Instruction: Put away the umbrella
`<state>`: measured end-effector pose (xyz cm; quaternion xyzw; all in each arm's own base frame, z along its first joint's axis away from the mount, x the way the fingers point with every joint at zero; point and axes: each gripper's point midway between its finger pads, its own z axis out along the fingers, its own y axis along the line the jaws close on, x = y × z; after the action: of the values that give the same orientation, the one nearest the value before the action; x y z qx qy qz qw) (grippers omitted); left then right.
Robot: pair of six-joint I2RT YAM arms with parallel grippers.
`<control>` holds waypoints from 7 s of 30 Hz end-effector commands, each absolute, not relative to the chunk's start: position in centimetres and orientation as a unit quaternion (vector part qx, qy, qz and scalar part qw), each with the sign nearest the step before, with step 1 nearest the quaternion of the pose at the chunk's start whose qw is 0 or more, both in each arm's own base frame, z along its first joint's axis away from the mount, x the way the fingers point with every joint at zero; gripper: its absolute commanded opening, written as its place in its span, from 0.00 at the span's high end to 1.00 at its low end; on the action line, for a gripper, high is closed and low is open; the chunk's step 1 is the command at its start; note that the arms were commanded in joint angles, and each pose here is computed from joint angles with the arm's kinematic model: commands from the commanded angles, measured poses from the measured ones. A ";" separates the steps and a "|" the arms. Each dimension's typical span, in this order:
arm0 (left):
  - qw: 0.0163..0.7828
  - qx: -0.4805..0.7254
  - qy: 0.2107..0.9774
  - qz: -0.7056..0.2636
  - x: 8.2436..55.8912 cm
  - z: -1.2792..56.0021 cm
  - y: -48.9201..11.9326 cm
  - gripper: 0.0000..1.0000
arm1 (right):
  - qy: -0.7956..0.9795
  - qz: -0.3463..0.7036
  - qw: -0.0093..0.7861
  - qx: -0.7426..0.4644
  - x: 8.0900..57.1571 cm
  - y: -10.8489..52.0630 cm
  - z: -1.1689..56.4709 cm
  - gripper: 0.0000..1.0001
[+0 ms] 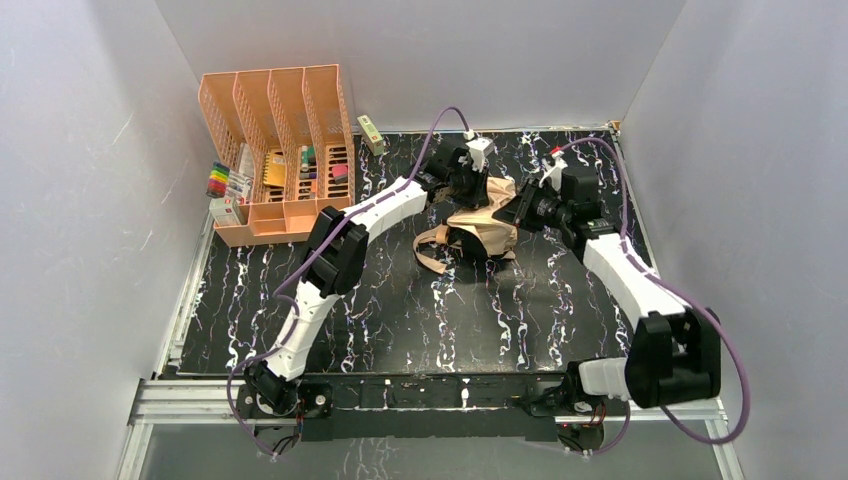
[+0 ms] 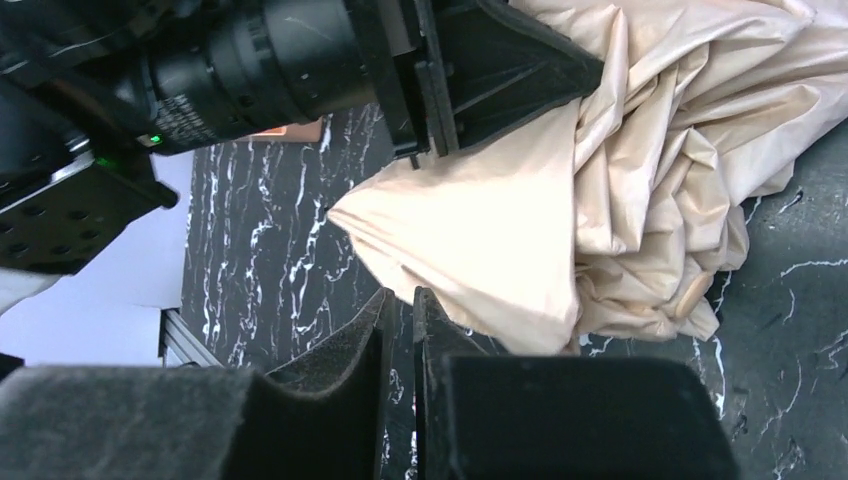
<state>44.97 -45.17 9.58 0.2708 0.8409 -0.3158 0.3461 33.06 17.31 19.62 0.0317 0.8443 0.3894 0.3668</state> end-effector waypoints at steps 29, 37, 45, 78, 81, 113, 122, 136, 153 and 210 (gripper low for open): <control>0.429 0.239 0.813 -0.312 45.4 22.7 -40.3 0.18 | 0.896 0.343 0.265 0.098 44.2 18.1 6.6 0.95; 0.436 0.219 0.810 -0.325 38.5 24.0 -35.8 0.02 | 0.924 0.257 0.221 0.178 44.0 15.2 2.2 0.99; 0.425 0.259 0.830 -0.253 32.2 17.7 -40.0 0.02 | 0.930 0.234 0.186 0.213 43.3 14.0 0.1 1.00; 0.438 0.260 0.853 -0.119 36.7 9.1 -44.9 0.71 | 0.928 0.260 0.184 0.193 42.7 13.8 0.5 1.00; 0.444 0.257 0.850 -0.119 36.5 10.2 -44.2 0.81 | 0.928 0.259 0.185 0.192 42.8 13.7 0.6 1.00; 0.393 0.366 0.795 -0.284 25.4 22.2 -39.8 0.45 | 0.931 0.241 0.193 0.193 43.0 12.1 0.3 1.00; 0.378 0.289 0.820 -0.318 23.0 19.4 -39.0 0.10 | 0.931 0.243 0.193 0.192 43.1 12.2 0.4 1.00; 0.450 0.214 0.843 -0.202 25.2 17.0 -41.8 0.29 | 0.931 0.245 0.190 0.192 43.0 12.3 0.2 1.00; 0.472 0.215 0.833 -0.193 26.7 18.9 -42.9 0.83 | 0.933 0.241 0.189 0.191 42.8 12.1 -0.1 1.00; 0.435 0.108 0.877 -0.172 26.6 20.2 -41.5 0.54 | 0.933 0.239 0.187 0.192 42.9 12.0 -0.2 1.00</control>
<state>26.24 -42.22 17.49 0.1253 0.8863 -0.1654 0.4140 44.32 14.30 2.93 0.1760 0.9137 0.2980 0.2131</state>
